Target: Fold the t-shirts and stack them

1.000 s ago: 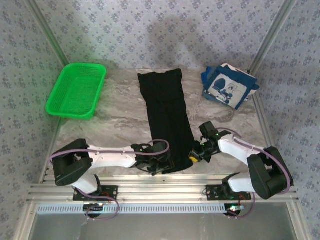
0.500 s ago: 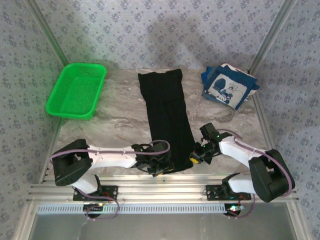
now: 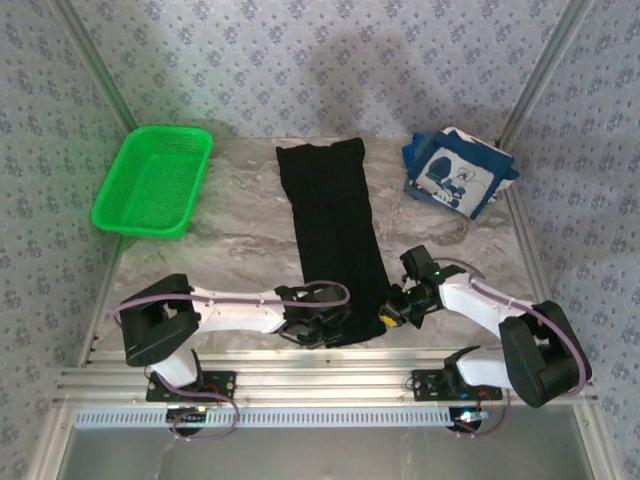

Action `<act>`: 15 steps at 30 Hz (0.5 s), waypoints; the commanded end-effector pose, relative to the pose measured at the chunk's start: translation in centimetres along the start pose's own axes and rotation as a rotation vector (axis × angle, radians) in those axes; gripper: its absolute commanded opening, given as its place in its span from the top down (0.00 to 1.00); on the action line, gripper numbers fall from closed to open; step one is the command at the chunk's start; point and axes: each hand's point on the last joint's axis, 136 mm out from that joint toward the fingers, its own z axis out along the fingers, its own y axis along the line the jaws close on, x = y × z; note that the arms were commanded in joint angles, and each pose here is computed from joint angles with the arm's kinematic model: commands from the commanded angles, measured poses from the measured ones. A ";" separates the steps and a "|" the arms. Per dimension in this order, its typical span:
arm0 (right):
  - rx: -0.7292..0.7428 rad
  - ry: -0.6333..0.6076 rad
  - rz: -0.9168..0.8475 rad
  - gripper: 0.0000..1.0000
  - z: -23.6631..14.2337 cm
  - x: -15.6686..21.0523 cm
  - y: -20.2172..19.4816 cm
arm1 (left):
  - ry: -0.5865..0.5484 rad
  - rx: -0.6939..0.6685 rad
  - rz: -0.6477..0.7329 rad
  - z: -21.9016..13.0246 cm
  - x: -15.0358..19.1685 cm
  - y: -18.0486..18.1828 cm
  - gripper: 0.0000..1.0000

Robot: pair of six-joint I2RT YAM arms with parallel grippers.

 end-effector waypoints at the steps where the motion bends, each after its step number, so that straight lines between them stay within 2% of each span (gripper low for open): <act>1: 0.005 0.023 0.007 1.00 -0.1 0.8 -0.4 | -0.022 -0.146 -0.024 -0.4 0.0 3.0 0.88; 3: -0.010 0.019 0.000 1.00 -0.3 0.9 0.0 | -0.038 -0.162 -0.014 -1.0 -0.2 3.6 1.00; 9: -0.051 -0.001 -0.031 1.00 -1.9 1.1 1.5 | -0.107 -0.164 0.018 -4.2 -1.1 4.3 1.00; 15: -0.106 -0.037 -0.075 1.00 -4.4 1.0 4.4 | -0.172 -0.089 0.037 -7.2 -2.9 1.5 1.00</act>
